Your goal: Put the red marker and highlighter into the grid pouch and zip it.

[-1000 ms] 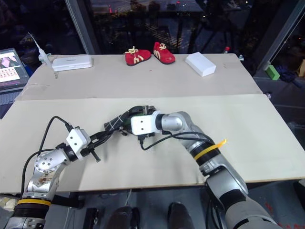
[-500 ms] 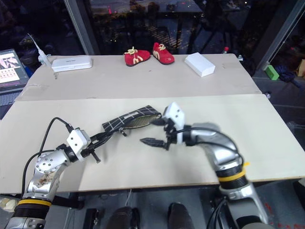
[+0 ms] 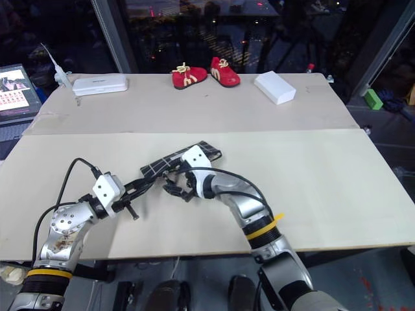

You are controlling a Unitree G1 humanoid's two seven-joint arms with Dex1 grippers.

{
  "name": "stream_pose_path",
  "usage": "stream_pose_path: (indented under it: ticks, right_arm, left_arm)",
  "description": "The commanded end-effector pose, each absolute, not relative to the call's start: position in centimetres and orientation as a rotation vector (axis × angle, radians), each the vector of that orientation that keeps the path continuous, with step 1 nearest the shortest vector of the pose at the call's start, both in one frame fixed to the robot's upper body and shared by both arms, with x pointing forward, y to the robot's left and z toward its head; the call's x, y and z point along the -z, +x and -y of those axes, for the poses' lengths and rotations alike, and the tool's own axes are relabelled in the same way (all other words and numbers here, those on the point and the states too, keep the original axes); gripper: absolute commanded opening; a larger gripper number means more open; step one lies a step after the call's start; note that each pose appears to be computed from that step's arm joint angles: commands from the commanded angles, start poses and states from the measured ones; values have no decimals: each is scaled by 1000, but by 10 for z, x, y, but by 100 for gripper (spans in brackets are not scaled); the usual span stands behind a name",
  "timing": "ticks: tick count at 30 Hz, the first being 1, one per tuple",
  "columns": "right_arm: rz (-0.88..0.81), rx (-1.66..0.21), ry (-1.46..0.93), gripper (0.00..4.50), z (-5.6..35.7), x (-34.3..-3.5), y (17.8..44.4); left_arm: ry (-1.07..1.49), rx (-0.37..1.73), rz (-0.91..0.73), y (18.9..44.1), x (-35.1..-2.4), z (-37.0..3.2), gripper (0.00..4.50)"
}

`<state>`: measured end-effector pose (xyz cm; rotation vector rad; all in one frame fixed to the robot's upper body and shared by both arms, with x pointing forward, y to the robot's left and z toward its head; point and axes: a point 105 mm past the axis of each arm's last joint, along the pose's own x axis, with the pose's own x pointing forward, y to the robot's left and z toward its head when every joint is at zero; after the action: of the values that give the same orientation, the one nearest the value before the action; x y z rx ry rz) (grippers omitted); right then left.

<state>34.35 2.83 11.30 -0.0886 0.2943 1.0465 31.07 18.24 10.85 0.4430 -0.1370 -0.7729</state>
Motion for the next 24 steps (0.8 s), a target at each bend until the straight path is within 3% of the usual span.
stream_pose_path:
  ticks: [1,6,7,11,19,24]
  right_arm:
    - [-249,-1076,-64,444,-36,-124,341]
    - [-257,-1044,-61,444,-41,-120,345]
    - [-253,-1044,-57,393,-42,-121,346]
    - [-235,-1050,-40,278,-45,-126,346]
    - [-219,-1032,-26,4,-41,-127,351]
    - [-209,-1028,-41,4,-32,-128,352]
  left_arm:
    - [451,776,178,312,-117,-180,0]
    - [451,777,180,311,-117,-179,0]
    - [451,777,180,311,-117,-179,0]
    - [450,776,181,311,-117,-178,0]
    - [446,770,179,310,-116,-179,0]
    - [444,765,178,310,-115,-180,0]
